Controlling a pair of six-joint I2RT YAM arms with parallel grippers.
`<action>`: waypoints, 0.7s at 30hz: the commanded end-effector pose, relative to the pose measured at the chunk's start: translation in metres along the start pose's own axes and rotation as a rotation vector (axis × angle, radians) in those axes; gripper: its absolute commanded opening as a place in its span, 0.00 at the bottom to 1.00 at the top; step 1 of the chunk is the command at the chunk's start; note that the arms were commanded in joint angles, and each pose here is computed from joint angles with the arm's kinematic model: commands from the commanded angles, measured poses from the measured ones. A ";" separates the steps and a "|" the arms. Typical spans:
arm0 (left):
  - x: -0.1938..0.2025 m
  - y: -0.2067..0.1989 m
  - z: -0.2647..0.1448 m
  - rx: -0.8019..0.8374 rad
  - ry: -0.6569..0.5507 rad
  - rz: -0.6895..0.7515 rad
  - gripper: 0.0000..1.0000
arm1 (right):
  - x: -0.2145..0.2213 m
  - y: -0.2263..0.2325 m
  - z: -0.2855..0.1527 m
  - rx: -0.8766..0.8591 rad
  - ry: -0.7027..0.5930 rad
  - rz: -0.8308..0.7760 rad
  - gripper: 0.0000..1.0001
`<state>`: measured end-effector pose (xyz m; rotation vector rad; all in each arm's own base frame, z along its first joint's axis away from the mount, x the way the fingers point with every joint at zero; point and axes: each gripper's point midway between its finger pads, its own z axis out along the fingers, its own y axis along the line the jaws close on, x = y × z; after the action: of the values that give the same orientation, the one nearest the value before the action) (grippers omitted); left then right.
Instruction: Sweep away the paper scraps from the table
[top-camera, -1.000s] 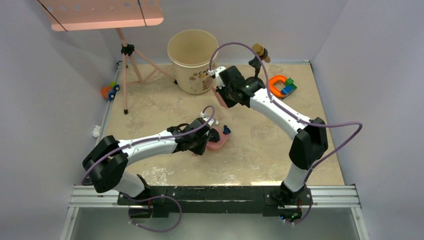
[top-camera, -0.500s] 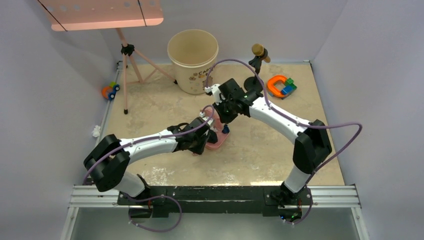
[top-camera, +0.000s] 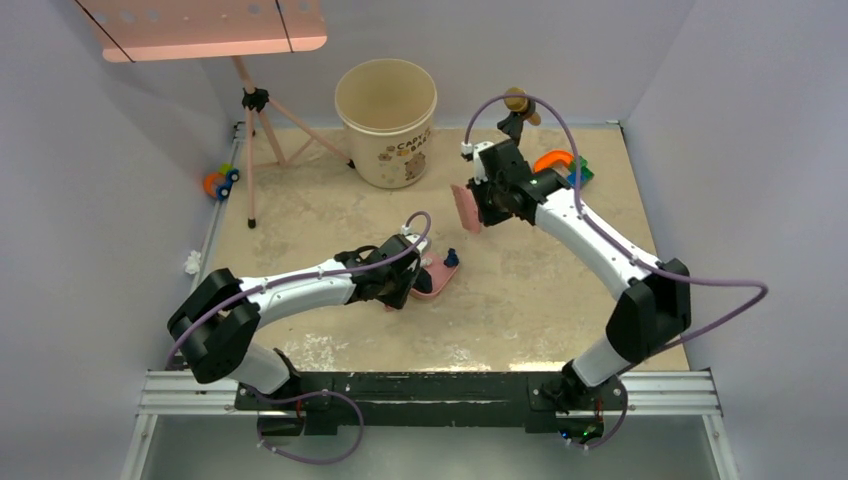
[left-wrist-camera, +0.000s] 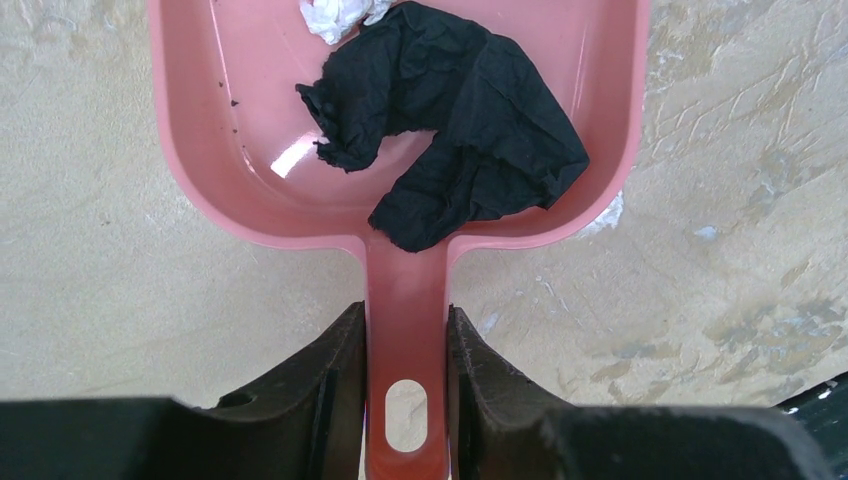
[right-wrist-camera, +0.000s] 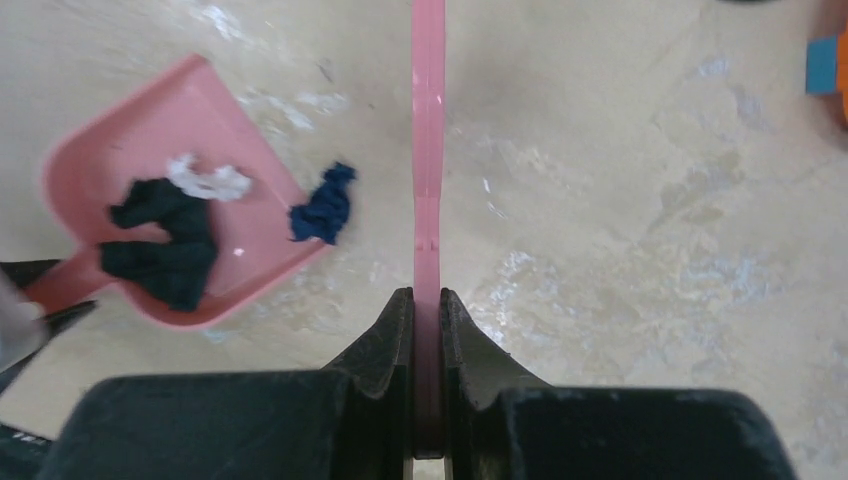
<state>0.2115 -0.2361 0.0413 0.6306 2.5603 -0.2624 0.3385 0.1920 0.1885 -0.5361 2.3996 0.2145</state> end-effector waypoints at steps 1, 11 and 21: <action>-0.012 -0.001 -0.005 0.010 -0.033 0.037 0.00 | 0.040 -0.025 0.019 0.192 0.150 -0.025 0.00; -0.015 -0.004 -0.002 0.012 -0.026 0.039 0.00 | 0.038 0.088 -0.023 -0.322 0.060 -0.071 0.00; -0.020 -0.003 -0.007 0.012 -0.067 0.025 0.00 | 0.005 0.028 -0.054 -0.064 -0.103 0.028 0.00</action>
<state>0.2132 -0.2367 0.0416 0.6563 2.5535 -0.2536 0.2718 0.2223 0.1970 -0.6693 2.3951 0.4226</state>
